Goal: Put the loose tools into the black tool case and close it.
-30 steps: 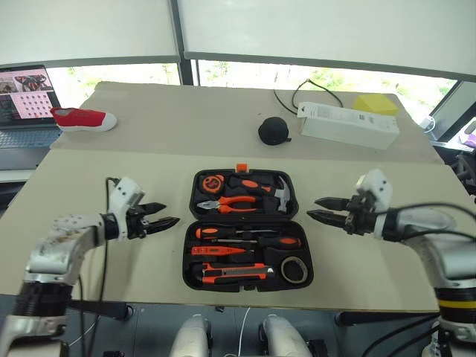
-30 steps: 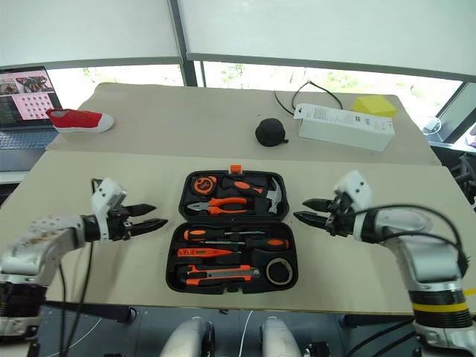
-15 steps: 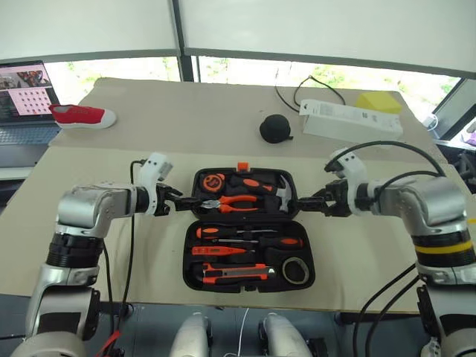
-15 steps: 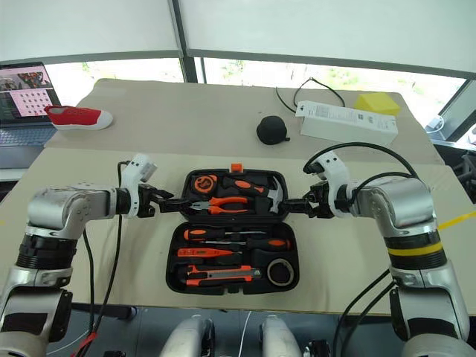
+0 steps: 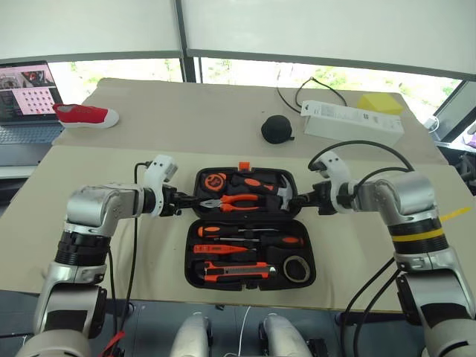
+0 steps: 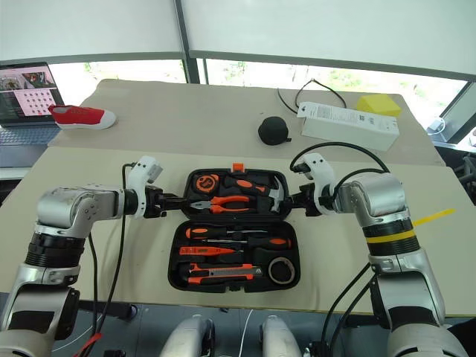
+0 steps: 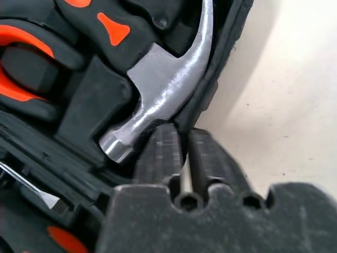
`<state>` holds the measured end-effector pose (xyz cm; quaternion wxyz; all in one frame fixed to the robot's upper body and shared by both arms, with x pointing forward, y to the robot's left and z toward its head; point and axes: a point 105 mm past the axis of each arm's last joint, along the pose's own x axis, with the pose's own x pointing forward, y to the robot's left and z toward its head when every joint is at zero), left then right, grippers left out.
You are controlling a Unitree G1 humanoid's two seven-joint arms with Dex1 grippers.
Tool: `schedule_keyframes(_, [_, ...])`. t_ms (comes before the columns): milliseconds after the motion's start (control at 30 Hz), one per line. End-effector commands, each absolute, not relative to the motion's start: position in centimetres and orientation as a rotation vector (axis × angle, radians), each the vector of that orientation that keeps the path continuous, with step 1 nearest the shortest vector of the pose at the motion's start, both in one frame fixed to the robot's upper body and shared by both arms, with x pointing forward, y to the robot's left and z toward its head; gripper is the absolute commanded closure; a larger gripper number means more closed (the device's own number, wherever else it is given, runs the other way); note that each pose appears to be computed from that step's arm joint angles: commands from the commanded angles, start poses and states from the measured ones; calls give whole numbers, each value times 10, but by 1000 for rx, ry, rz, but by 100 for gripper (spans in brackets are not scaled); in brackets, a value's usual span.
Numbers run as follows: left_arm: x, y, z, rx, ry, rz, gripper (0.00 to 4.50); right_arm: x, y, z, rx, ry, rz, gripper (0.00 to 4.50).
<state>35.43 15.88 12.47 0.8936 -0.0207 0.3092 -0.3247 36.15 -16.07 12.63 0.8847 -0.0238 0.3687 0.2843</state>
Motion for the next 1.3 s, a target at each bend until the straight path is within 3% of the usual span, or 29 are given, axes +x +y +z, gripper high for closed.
schedule_keyframes(33, [368,172,132,-76,556,-591,435,367,-171,124,-45,765,520,450])
schedule_keyframes(167, [377,168,158,-161,335,-640,444,375,-156,147,-52,586,593,450])
schedule_keyframes(400, [374,183,185,-56,-33,-671,444,363,-137,183,-368,141,771,450])
schedule_keyframes(633, [336,194,168,207,-286,-709,444,321,-153,139,-849,-164,839,450])
schedule_keyframes(767, [316,202,135,314,-223,-745,444,308,-164,116,-1028,-248,810,450])
schedule_keyframes(833, [305,210,123,337,-191,-739,374,297,-167,101,-1024,-231,848,373])
schedule_keyframes(867, [301,213,120,336,-179,-732,354,294,-169,97,-1010,-227,849,355])
schedule_keyframes(1033, [281,246,114,345,-89,-670,170,281,-189,98,-1012,-225,800,173])
schedule_keyframes(1100, [278,259,110,318,-32,-653,160,277,-202,101,-971,-181,771,113])
schedule_keyframes(1167, [279,261,110,312,-2,-673,160,269,-208,103,-864,-116,772,128])
schedule_keyframes(1233, [287,258,115,309,10,-687,218,253,-204,106,-760,-61,841,178])
schedule_keyframes(1267, [293,255,119,307,6,-698,225,242,-199,104,-709,-19,904,196])
schedule_keyframes(1300, [299,251,123,299,2,-704,272,231,-194,102,-669,16,956,244])
